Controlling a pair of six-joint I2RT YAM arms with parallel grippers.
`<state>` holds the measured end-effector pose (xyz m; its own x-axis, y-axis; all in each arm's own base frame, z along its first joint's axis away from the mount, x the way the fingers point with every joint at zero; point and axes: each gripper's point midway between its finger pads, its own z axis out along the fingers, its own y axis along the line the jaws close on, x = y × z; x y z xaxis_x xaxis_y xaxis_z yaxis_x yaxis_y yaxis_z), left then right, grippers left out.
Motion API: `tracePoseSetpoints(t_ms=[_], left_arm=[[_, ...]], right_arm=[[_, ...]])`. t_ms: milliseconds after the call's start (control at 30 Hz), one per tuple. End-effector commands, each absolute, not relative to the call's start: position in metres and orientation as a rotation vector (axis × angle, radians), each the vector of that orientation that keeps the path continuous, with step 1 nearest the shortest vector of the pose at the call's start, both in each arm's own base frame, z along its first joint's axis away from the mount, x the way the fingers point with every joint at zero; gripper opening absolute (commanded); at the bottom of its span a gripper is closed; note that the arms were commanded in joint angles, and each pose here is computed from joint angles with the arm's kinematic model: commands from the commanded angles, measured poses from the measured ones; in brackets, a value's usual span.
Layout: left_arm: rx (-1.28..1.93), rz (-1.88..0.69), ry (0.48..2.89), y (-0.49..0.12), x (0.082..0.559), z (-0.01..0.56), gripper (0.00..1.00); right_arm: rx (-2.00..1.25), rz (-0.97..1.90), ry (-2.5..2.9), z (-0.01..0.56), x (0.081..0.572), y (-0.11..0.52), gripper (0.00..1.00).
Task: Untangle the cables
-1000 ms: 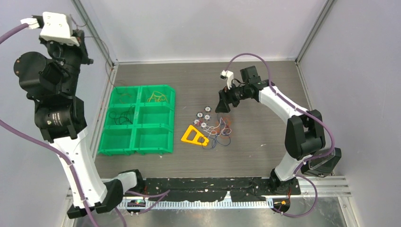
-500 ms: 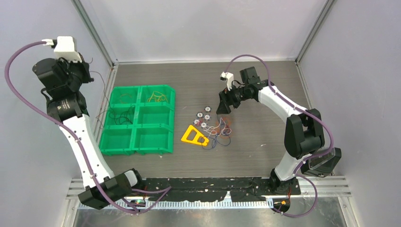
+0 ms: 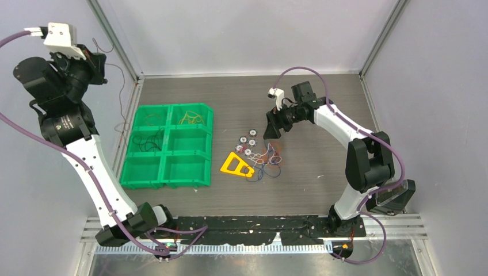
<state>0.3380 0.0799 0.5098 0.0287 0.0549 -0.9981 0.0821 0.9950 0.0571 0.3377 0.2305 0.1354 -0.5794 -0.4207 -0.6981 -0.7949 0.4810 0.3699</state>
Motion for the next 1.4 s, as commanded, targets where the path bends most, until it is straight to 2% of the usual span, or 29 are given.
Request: tracePoseSetpoints(t_ms=[0,233,567,1000,1367], left_arm=[[0.127,-0.033,1.475,0.068,0.324,0.545,0.0],[0.129,-0.015,1.477,0.069,0.323,0.545,0.0],[0.117,0.037,1.543,0.083,0.33,0.508,0.0],[0.122,0.245,1.397,0.099,0.311,0.573,0.0],[0.097,0.391,1.358,0.113,0.296,0.584,0.0]], right_arm=[[-1.001,0.932,2.176,0.147,0.345,0.233,0.82],[-0.996,0.937,2.192,0.142,0.341,0.232,0.82],[-0.998,0.932,2.196,0.14,0.338,0.23,0.82],[-1.008,0.931,2.197,0.14,0.338,0.23,0.81],[-1.004,0.942,2.202,0.139,0.335,0.23,0.81]])
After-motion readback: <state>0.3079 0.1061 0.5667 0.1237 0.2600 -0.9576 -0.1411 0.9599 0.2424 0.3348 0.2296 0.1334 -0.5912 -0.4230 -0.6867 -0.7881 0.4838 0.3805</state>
